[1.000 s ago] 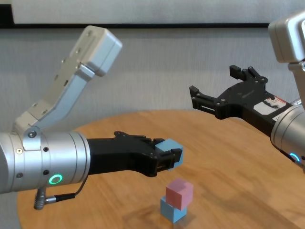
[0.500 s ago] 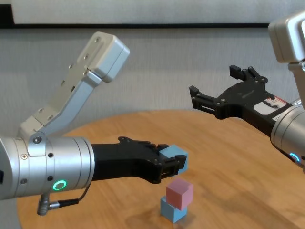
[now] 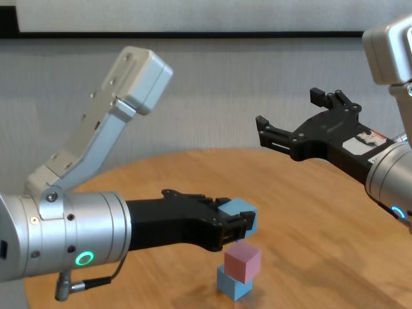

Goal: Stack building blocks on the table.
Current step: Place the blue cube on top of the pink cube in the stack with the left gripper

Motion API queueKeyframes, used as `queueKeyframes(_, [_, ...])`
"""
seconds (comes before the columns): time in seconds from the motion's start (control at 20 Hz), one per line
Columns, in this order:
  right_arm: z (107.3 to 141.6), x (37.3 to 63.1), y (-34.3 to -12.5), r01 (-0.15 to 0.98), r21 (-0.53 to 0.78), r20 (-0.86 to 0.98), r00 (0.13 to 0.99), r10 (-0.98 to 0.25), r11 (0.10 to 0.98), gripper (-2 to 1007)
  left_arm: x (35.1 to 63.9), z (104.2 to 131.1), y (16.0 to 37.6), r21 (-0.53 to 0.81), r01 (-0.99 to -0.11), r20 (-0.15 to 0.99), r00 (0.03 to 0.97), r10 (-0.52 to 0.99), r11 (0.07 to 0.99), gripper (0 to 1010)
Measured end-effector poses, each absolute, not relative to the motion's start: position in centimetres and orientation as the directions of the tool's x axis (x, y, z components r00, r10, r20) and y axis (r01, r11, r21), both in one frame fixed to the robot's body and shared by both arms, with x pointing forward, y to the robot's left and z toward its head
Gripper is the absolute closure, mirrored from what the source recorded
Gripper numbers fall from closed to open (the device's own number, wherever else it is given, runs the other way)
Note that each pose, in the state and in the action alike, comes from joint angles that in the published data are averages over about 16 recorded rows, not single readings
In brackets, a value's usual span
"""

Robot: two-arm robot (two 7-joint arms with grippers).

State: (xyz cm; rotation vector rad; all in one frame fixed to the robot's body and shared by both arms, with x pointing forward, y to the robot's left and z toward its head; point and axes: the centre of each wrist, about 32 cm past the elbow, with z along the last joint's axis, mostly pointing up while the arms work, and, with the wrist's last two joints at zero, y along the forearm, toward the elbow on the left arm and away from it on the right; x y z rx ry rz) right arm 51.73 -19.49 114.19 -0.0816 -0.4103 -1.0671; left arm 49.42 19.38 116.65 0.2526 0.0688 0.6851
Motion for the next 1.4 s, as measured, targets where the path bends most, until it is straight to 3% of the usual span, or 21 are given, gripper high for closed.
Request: queueKeyframes(1.4, [114.2,51.7,-19.5,0.863,0.131,0.365,0.415,-0.833,0.487,4,48.7,115.2,18.9,0.260,-0.613,-0.008,0.771,0.637,0.746,605])
